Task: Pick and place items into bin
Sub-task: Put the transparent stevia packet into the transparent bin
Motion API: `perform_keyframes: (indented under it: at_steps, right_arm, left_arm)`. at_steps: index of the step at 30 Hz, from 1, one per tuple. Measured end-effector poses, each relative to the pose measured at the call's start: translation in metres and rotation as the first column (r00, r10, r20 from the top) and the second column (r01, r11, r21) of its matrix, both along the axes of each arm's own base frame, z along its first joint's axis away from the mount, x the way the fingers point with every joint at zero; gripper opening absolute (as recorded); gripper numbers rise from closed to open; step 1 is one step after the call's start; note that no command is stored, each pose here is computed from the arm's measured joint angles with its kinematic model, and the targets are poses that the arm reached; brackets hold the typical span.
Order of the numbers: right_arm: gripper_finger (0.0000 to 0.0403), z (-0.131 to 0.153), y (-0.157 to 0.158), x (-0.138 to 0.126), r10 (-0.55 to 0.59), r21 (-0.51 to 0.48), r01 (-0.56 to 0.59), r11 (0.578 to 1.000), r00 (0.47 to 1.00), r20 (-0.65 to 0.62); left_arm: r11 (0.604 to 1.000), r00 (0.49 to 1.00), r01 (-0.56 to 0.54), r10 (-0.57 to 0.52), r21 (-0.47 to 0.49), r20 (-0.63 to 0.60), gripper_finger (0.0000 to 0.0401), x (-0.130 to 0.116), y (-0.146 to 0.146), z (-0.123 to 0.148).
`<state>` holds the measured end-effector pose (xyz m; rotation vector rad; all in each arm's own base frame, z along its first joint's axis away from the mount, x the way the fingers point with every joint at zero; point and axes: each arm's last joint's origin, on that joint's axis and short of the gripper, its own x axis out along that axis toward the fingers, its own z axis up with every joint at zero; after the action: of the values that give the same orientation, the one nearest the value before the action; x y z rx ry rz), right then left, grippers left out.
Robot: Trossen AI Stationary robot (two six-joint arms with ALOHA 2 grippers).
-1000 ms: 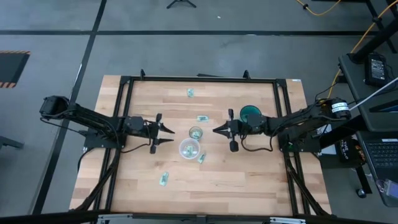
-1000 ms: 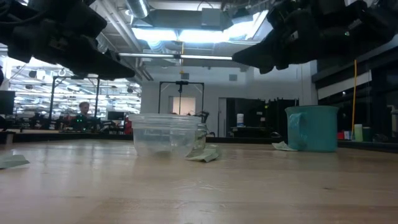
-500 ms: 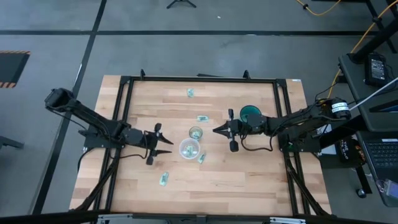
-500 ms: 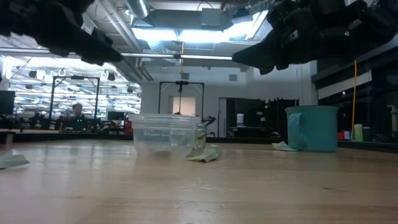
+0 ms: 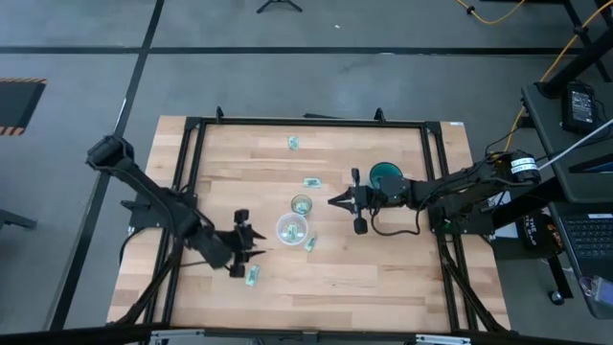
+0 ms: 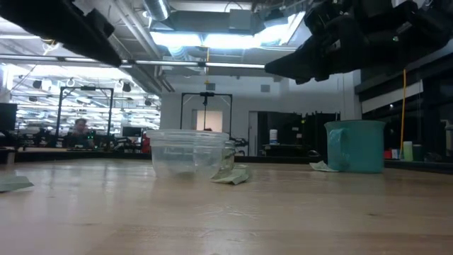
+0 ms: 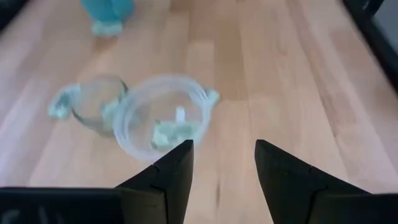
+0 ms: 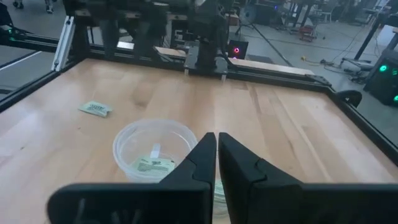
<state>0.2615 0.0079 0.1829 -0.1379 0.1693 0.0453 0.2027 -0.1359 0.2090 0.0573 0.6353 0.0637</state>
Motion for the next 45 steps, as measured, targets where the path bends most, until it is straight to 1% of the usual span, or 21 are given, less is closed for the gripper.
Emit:
perform_keyframes:
  at_steps: [5,8,10,13,19,26,31,35,41,45]
  right_arm:
    - [0.0024,0.000,0.006,0.000,0.024,-0.003,-0.024,1.000,1.000,-0.002]
    - [0.0023,-0.001,0.012,-0.001,0.047,-0.003,-0.047,0.999,0.999,-0.008]
    - [0.0023,-0.001,0.017,-0.001,0.065,0.000,-0.065,0.998,0.998,-0.009]
    - [0.0023,-0.001,0.025,-0.002,0.095,0.001,-0.095,0.995,0.995,-0.010]
    - [0.0023,-0.001,0.038,-0.004,0.144,0.000,-0.144,0.990,0.990,-0.010]
    - [0.0023,-0.001,0.046,-0.006,0.173,0.000,-0.173,0.985,0.985,-0.013]
    - [0.0023,-0.001,0.048,-0.006,0.180,-0.002,-0.181,0.984,0.983,-0.013]
    - [0.0023,-0.001,0.048,-0.006,0.180,-0.001,-0.181,0.984,0.983,-0.013]
    - [0.0023,-0.001,0.047,-0.006,0.180,-0.002,-0.180,0.984,0.984,-0.013]
    - [0.0023,-0.001,0.047,-0.006,0.180,-0.003,-0.180,0.984,0.984,-0.012]
  left_arm:
    - [1.000,0.988,-0.019,0.016,-0.019,-0.156,0.0166,0.011,-0.026,0.000]
    - [0.999,0.972,-0.030,0.021,-0.035,-0.232,0.0166,0.016,-0.035,-0.004]
    - [0.997,0.961,-0.030,0.011,-0.064,-0.275,0.0166,0.019,-0.040,-0.007]
    - [0.992,0.943,-0.052,0.011,-0.113,-0.334,0.0166,0.021,-0.041,-0.014]
    - [0.978,0.899,-0.172,0.106,-0.120,-0.425,0.0166,0.023,-0.035,-0.027]
    - [0.964,0.869,-0.205,0.099,-0.171,-0.486,0.0166,0.029,-0.039,-0.042]
    - [0.962,0.843,-0.214,0.096,-0.167,-0.530,0.0166,0.033,-0.043,-0.059]
    - [0.963,0.818,-0.226,0.107,-0.145,-0.565,0.0166,0.034,-0.045,-0.072]
    - [0.965,0.813,-0.228,0.115,-0.131,-0.571,0.0163,0.035,-0.046,-0.076]
    - [0.965,0.812,-0.229,0.117,-0.129,-0.572,0.0140,0.035,-0.045,-0.077]
